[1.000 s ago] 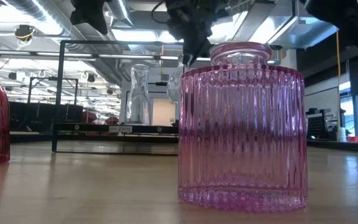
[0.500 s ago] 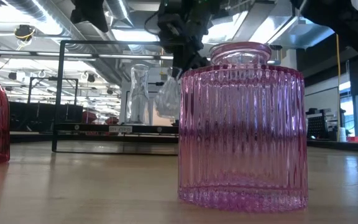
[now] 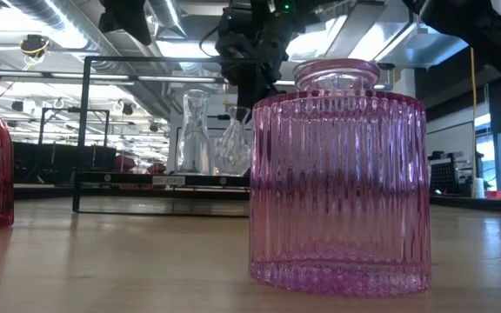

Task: Sort vases onto shelf
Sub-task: Put the transparent vase on the shelf

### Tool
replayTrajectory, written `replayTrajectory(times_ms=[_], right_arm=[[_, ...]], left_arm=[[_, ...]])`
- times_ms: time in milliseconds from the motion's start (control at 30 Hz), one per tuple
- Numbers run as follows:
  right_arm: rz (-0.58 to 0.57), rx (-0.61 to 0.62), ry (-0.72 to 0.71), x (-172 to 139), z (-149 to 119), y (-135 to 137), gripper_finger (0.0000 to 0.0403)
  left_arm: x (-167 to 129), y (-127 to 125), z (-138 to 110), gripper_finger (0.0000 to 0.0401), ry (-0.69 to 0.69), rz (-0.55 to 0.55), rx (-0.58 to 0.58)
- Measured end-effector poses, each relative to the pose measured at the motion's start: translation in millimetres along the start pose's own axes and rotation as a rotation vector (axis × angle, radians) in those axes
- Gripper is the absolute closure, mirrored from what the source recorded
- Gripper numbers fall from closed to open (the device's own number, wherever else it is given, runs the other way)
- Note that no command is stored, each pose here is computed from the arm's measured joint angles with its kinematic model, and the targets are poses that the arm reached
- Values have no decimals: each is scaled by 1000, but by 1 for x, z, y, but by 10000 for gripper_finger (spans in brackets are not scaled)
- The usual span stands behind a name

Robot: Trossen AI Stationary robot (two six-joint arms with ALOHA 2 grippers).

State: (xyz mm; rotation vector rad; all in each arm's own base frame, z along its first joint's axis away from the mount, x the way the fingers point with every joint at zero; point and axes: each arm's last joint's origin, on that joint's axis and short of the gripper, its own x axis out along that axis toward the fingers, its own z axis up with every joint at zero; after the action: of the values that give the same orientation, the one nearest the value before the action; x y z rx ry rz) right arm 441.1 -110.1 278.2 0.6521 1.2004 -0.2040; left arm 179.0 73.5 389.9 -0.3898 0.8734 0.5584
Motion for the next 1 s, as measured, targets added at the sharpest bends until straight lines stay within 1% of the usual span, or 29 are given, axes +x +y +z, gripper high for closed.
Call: replayTrajectory(times_ms=[467, 1000], right_arm=[[18, 11, 5, 0, 0, 1, 328], [46, 30, -60, 0, 7, 3, 324]], left_arm=[[0, 0, 0, 401, -1, 0, 1], [0, 0, 0, 401, -1, 1, 3]])
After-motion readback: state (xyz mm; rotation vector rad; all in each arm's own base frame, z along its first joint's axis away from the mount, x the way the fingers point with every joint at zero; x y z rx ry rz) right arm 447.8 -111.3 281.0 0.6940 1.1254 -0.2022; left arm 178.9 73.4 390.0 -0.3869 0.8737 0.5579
